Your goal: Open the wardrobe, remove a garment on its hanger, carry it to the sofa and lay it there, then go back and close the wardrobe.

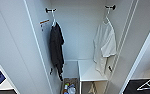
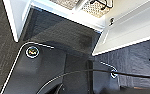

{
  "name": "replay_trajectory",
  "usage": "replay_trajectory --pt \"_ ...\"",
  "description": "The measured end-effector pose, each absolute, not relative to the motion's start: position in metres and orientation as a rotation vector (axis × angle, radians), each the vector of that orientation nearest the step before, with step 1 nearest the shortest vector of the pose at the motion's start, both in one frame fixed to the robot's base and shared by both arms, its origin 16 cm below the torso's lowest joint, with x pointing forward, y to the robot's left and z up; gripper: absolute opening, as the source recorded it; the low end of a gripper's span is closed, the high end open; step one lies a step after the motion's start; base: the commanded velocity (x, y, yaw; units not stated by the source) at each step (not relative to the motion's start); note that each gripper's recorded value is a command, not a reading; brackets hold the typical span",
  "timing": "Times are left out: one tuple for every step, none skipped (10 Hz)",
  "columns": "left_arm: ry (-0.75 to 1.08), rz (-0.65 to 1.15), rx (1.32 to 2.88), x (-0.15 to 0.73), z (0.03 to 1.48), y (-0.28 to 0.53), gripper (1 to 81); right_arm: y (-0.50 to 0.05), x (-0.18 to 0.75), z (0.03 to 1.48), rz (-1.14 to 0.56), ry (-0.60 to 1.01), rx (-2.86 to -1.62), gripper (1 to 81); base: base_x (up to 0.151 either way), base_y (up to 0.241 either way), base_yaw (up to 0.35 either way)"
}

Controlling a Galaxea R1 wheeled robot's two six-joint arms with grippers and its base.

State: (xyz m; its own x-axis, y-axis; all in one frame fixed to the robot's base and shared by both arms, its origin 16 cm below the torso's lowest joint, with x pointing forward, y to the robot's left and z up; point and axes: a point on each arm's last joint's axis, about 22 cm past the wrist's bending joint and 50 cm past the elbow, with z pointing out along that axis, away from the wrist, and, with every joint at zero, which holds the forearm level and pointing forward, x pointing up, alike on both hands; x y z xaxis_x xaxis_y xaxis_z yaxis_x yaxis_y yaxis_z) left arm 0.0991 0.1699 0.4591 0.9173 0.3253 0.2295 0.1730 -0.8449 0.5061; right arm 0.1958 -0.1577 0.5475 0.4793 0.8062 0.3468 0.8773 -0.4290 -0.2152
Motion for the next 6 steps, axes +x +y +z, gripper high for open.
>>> replay_trajectory --pt "0.343 0.400 2.598 0.095 0.455 0.162 81.1 -0.143 0.198 0.552 -0.287 -1.490 -2.335 81.1 0.000 0.000 0.000" --pt "0.332 0.382 2.612 0.090 0.451 0.159 81.1 -0.139 0.200 0.555 -0.299 -1.604 -2.317 81.1 0.000 0.000 0.000" --pt "0.326 0.376 2.635 0.086 0.447 0.164 81.1 -0.140 0.201 0.557 -0.300 -1.678 -2.310 81.1 0.000 0.000 0.000" --pt "0.322 0.373 2.658 0.085 0.443 0.172 81.1 -0.140 0.204 0.559 -0.315 -1.753 -2.303 81.1 0.000 0.000 0.000" --pt "0.320 0.370 2.665 0.084 0.442 0.171 81.1 -0.130 0.209 0.562 -0.349 -1.824 -2.285 81.1 0.000 0.000 0.000" --pt "0.320 0.367 2.661 0.084 0.442 0.167 81.1 -0.116 0.215 0.564 -0.390 -1.875 -2.269 81.1 0.000 0.000 0.000"
